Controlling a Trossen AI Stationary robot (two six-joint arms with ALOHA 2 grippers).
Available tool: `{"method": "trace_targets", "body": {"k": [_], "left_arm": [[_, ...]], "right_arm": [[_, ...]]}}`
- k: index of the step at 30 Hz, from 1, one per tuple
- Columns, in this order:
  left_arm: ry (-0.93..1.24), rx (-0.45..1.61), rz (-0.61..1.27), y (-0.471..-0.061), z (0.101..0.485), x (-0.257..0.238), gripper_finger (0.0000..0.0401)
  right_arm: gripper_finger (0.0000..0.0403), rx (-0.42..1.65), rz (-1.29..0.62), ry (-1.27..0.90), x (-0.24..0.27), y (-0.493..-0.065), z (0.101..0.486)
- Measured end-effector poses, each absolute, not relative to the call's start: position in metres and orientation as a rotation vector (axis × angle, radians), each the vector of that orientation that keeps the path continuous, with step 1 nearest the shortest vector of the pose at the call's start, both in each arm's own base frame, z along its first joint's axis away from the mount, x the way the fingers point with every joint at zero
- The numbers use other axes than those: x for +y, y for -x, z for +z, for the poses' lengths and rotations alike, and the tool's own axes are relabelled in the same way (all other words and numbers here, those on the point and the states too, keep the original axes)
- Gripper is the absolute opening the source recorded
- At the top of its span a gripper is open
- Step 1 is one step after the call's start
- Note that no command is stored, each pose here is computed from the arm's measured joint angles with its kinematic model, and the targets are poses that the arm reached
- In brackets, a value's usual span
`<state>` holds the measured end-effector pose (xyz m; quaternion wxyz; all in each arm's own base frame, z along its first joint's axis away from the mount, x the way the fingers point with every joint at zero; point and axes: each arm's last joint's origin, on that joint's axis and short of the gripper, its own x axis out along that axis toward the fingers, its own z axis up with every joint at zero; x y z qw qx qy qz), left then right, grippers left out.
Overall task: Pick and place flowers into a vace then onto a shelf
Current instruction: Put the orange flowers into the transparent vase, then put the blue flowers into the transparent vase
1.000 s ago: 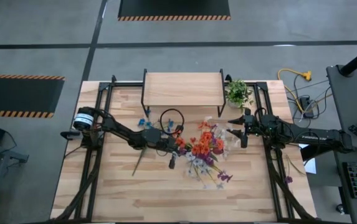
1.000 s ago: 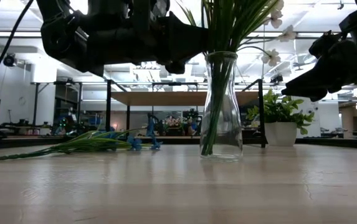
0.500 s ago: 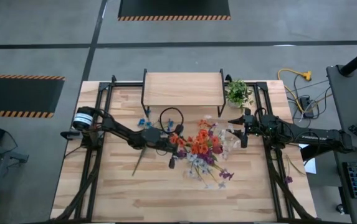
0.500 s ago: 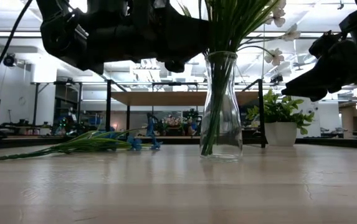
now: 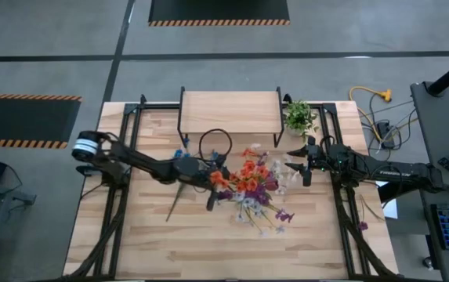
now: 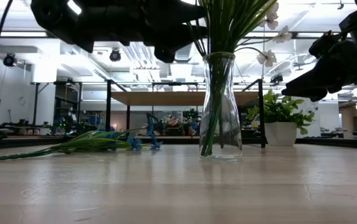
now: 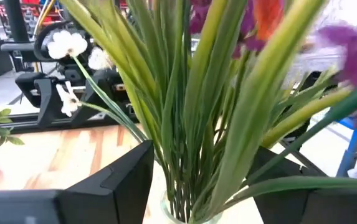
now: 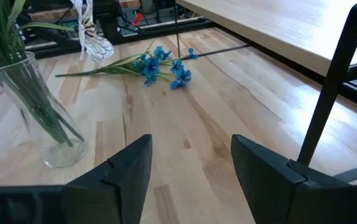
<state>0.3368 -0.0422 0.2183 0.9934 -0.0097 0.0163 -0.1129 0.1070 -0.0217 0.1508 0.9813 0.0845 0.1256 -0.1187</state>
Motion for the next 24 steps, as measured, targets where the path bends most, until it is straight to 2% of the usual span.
{"method": "trace_targets", "body": {"k": [15, 24], "left_arm": [[0.023, 0.12, -0.227, -0.319, 0.237, -0.04, 0.0225], [0.108, 0.301, -0.212, -0.288, 0.255, -0.037, 0.0225]], "right_arm": [[0.0209, 0.258, -0.24, -0.171, -0.022, -0.107, 0.15], [0.0209, 0.259, -0.24, -0.17, -0.022, -0.107, 0.15]]}}
